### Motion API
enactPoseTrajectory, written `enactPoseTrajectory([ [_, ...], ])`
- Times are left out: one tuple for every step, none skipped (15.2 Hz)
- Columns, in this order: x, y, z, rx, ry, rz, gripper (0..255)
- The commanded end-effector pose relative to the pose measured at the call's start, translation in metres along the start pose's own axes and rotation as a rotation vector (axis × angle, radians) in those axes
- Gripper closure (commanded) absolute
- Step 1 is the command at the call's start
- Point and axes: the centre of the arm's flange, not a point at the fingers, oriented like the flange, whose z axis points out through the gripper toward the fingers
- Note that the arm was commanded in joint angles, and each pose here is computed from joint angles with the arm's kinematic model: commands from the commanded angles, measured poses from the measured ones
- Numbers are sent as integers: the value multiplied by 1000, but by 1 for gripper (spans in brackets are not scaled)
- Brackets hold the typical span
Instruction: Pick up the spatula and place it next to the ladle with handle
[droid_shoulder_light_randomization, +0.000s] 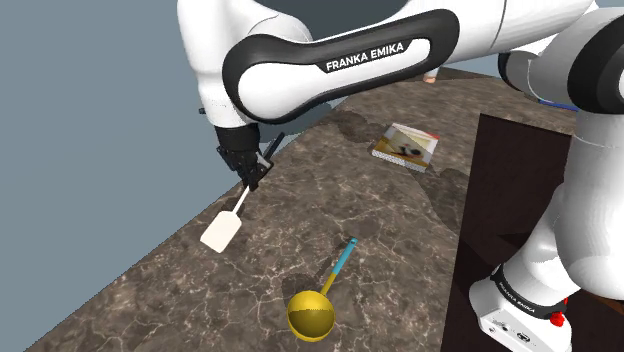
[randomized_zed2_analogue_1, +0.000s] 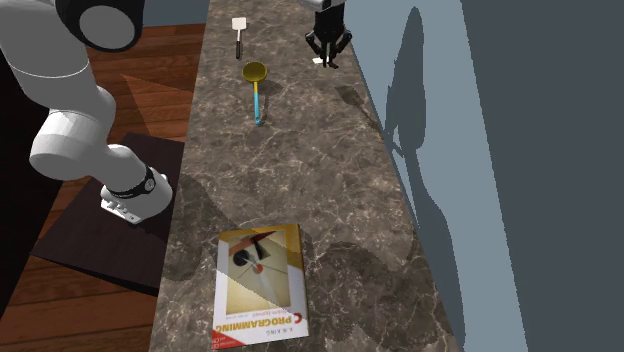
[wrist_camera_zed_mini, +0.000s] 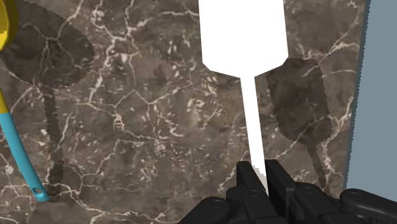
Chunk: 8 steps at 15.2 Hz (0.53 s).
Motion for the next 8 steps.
enactPoseTrajectory([
  [-30, -7, 0, 0, 0, 2, 255],
  [-31, -7, 6, 0, 0, 2, 255],
  [-31, -7, 11, 0, 0, 2, 255],
  [-31, -7, 16, 0, 0, 2, 255],
  [-32, -7, 22, 0, 0, 2, 255],
  [-32, -7, 27, 0, 0, 2, 255],
  [-33, -7, 32, 0, 0, 2, 255],
  [-33, -7, 37, 0, 0, 2, 255],
])
